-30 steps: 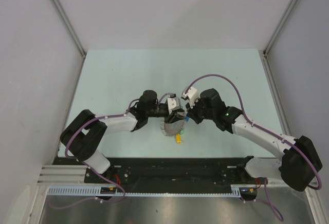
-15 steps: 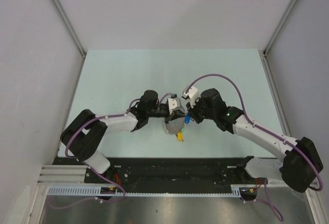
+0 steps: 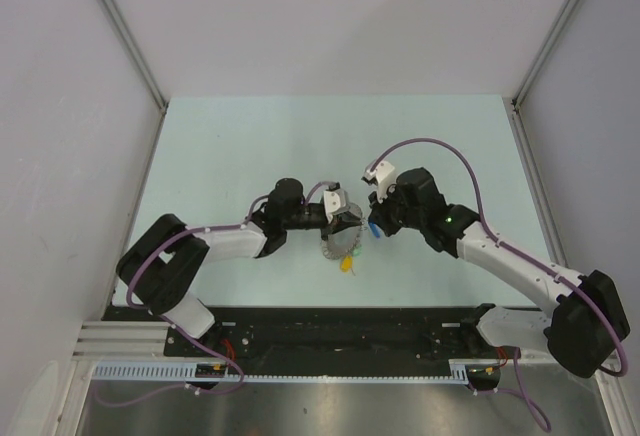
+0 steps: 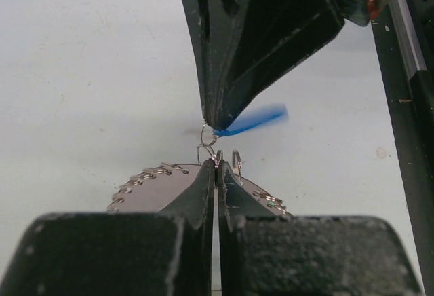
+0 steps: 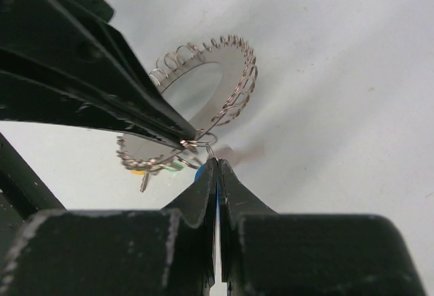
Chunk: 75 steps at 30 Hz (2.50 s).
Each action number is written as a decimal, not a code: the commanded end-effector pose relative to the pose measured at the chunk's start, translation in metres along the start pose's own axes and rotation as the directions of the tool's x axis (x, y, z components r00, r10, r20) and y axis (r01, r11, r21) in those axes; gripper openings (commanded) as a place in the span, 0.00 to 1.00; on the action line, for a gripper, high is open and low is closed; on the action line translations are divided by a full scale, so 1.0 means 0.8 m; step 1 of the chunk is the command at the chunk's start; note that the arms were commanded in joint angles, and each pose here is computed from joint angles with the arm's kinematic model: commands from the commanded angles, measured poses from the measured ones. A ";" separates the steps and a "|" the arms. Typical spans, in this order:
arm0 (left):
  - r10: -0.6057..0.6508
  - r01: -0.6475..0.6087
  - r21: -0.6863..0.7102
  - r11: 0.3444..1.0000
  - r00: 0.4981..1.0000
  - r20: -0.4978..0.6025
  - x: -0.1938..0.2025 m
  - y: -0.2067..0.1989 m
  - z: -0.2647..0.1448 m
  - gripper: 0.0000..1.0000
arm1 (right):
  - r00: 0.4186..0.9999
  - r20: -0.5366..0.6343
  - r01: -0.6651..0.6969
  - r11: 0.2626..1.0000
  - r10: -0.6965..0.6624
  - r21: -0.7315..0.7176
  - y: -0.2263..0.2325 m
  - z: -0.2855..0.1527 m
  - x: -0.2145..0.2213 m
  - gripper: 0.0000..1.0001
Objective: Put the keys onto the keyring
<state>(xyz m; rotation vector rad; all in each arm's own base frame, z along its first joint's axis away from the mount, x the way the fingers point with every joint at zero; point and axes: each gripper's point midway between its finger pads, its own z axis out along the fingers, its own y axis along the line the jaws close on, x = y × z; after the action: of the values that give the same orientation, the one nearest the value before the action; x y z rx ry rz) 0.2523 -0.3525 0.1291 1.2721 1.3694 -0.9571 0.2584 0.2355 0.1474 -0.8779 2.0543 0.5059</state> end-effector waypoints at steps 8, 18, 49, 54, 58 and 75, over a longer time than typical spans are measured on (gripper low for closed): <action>0.093 -0.096 0.020 0.995 0.992 0.086 -0.052 -0.014 -0.007 0.00 | 0.994 0.042 -0.104 0.994 0.102 0.042 -0.028 -0.015 -0.021 0.00; 0.075 -0.075 -0.007 0.997 0.993 0.087 -0.056 -0.016 -0.010 0.14 | 0.992 0.075 -0.104 0.994 0.105 -0.016 -0.015 -0.015 -0.033 0.00; -0.193 0.228 -0.315 0.921 0.972 0.137 -0.040 0.014 0.001 0.57 | 0.987 0.158 0.036 0.999 -0.036 -0.002 0.005 -0.037 -0.068 0.00; -0.174 0.210 -0.346 0.914 0.976 0.133 -0.038 0.018 0.004 0.44 | 0.987 0.155 0.036 0.999 -0.035 -0.002 0.006 -0.039 -0.067 0.00; -0.163 0.204 -0.358 0.911 0.976 0.141 -0.040 0.021 0.003 0.37 | 0.987 0.156 0.035 0.999 -0.034 -0.001 0.007 -0.042 -0.068 0.00; -0.106 0.147 -0.301 0.942 0.983 0.147 -0.052 0.004 0.021 0.30 | 0.988 0.150 0.033 0.999 -0.030 -0.017 0.016 -0.045 -0.065 0.00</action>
<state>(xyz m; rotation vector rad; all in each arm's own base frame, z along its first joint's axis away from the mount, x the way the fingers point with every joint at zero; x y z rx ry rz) 0.2526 -0.3687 0.1531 0.8787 1.5150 -0.8540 0.2475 0.2352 0.1758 -0.8812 1.9925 0.5340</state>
